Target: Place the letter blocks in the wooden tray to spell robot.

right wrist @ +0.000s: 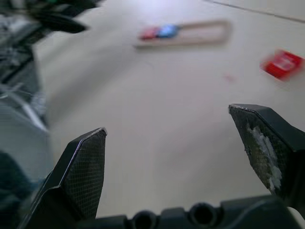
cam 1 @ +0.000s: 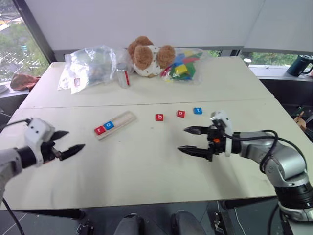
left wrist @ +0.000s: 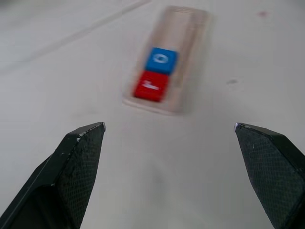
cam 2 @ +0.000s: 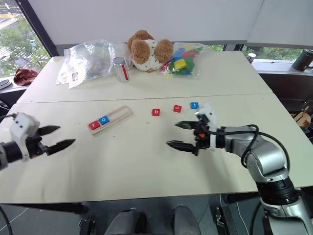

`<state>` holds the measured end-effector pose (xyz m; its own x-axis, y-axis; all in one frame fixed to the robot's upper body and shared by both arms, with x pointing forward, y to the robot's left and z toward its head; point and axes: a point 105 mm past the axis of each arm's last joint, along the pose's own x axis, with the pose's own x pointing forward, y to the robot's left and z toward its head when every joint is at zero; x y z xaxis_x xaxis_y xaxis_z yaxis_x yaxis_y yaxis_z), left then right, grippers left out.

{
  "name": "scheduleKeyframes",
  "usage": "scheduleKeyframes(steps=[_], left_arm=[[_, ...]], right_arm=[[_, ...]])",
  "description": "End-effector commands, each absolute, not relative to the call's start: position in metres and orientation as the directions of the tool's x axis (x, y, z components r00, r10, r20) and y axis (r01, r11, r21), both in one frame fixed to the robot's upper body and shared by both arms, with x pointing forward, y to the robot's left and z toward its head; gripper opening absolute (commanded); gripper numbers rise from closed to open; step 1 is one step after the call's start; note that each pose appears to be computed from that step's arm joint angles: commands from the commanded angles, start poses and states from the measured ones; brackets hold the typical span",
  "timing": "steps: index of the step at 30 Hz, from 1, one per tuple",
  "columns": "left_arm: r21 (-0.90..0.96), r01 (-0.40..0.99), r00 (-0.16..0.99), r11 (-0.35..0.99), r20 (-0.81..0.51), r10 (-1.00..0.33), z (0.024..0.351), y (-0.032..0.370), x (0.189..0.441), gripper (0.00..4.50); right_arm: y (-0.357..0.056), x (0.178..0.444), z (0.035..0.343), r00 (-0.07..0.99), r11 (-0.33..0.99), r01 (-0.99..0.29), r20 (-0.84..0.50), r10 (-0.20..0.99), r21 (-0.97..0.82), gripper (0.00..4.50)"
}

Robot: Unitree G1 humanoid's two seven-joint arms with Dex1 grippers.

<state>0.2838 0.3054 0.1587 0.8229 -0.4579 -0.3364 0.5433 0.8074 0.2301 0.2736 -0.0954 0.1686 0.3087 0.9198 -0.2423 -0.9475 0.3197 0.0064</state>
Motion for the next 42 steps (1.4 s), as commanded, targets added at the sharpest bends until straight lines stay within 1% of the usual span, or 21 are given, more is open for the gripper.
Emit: scheduleKeyframes(steps=[1, 4, 8, 10, 14, 19, 24, 31, 34, 35, 36, 37, 42], left_arm=[[0.277, 0.59, 0.797, 0.758, -0.349, -0.493, 0.154, 0.305, 0.292, 4.48], [0.295, 0.617, 0.781, 0.73, -0.346, -0.52, 0.145, 0.302, 0.3, 4.48], [0.326, 0.617, 0.783, 0.716, -0.341, -0.52, 0.128, 0.3, 0.318, 4.48], [0.313, 0.62, 0.781, 0.719, -0.327, -0.531, 0.122, 0.295, 0.33, 4.48], [0.325, 0.625, 0.778, 0.709, -0.333, -0.533, 0.109, 0.29, 0.342, 4.48], [0.325, 0.63, 0.774, 0.706, -0.337, -0.536, 0.095, 0.283, 0.353, 4.48], [0.315, 0.643, 0.763, 0.698, -0.335, -0.552, 0.09, 0.274, 0.362, 4.48], [0.28, 0.687, 0.721, 0.67, -0.374, -0.583, 0.079, 0.264, 0.364, 4.48], [0.273, 0.697, 0.711, 0.663, -0.385, -0.589, 0.077, 0.263, 0.365, 3.71], [0.273, 0.699, 0.709, 0.661, -0.387, -0.59, 0.077, 0.263, 0.365, 3.12], [0.271, 0.702, 0.705, 0.659, -0.391, -0.591, 0.077, 0.263, 0.365, 2.66], [0.27, 0.705, 0.703, 0.656, -0.394, -0.593, 0.077, 0.263, 0.365, 2.42], [0.274, 0.711, 0.697, 0.647, -0.399, -0.596, 0.079, 0.262, 0.368, 2.43]], right_arm=[[-0.074, 0.266, 0.178, 0.272, 0.275, -0.961, -0.217, 0.937, -0.019, 4.47], [-0.067, 0.264, 0.179, 0.263, 0.267, -0.964, -0.206, 0.942, -0.012, 4.47], [-0.061, 0.262, 0.181, 0.244, 0.247, -0.969, -0.206, 0.948, -0.011, 4.47], [-0.061, 0.264, 0.181, 0.256, 0.258, -0.966, -0.207, 0.944, -0.017, 4.47], [-0.066, 0.269, 0.18, 0.285, 0.285, -0.958, -0.216, 0.934, -0.03, 4.47], [-0.074, 0.272, 0.182, 0.321, 0.32, -0.947, -0.221, 0.921, -0.043, 4.47], [-0.078, 0.275, 0.182, 0.347, 0.345, -0.937, -0.223, 0.911, -0.049, 4.47], [-0.083, 0.28, 0.181, 0.389, 0.385, -0.921, -0.217, 0.895, -0.061, 4.47], [-0.085, 0.282, 0.182, 0.407, 0.403, -0.913, -0.209, 0.889, -0.066, 4.5], [-0.086, 0.283, 0.182, 0.413, 0.408, -0.91, -0.206, 0.887, -0.066, 4.5], [-0.086, 0.283, 0.183, 0.417, 0.413, -0.908, -0.203, 0.886, -0.067, 4.5], [-0.087, 0.284, 0.183, 0.421, 0.416, -0.907, -0.201, 0.884, -0.068, 4.5], [-0.091, 0.287, 0.184, 0.44, 0.435, -0.898, -0.198, 0.876, -0.071, 4.5]])
